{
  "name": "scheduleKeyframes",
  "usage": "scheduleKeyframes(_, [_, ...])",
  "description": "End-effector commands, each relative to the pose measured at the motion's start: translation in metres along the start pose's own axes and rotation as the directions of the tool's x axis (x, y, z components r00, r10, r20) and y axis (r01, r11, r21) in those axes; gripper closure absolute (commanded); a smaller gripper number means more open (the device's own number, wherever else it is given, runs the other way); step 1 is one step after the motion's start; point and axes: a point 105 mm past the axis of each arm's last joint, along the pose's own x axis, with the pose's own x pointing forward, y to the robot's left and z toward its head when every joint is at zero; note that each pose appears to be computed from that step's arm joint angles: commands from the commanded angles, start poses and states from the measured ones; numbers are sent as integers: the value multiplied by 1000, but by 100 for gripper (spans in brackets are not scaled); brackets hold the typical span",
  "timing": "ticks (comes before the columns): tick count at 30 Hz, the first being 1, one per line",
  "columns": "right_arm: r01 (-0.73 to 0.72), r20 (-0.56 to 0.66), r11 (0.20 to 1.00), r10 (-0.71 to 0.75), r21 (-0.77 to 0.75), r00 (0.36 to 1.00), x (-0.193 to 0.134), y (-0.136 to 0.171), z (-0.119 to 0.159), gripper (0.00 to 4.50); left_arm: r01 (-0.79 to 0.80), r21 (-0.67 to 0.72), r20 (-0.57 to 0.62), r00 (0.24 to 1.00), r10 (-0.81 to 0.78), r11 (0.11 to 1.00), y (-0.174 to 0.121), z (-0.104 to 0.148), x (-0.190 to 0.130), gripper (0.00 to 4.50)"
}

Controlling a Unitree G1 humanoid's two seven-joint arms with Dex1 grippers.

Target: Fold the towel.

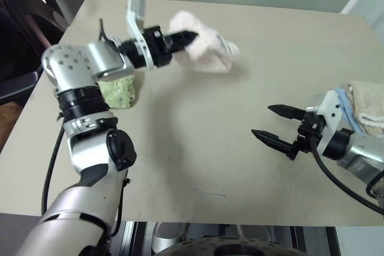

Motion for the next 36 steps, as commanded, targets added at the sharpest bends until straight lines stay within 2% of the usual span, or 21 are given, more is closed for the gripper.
scheduleKeyframes(1, [-33, 27, 999, 34, -41, 999, 4, 1, 8, 0, -47, 94, 268, 963, 21, 994, -11, 61, -22, 448])
scheduleKeyframes(6, [-55, 30, 998, 56, -42, 998, 8, 1, 8, 0, -208, 121, 511, 852, 118, 971, 0, 109, -61, 448])
scheduleKeyframes(9, [-64, 25, 997, 65, -42, 998, 8, 0, 8, 0, -269, 104, 583, 796, 161, 957, 9, 117, -80, 448])
scheduleKeyframes(15, [-79, 11, 995, 80, -55, 997, 7, -8, 9, 0, -427, 16, 672, 674, 307, 904, 53, 99, -126, 448])
scheduleKeyframes(18, [-90, 1, 994, 91, -62, 996, 7, -9, 8, 0, -519, -78, 723, 558, 407, 851, 73, 88, -155, 448])
scheduleKeyframes(20, [-94, -1, 994, 94, -64, 996, 7, -9, 8, 0, -542, -118, 736, 514, 440, 832, 79, 81, -166, 448])
scheduleKeyframes(24, [-104, -2, 993, 104, -61, 995, 7, -9, 8, 0, -544, -184, 722, 490, 488, 819, 88, 58, -179, 448])
scheduleKeyframes(31, [-103, -8, 992, 102, -79, 995, 9, -10, 8, 0, -557, -217, 656, 526, 542, 802, 95, 22, -165, 448])
scheduleKeyframes(36, [-99, -12, 992, 98, -80, 995, 9, -9, 7, 0, -542, -229, 640, 542, 545, 808, 94, 9, -159, 448])
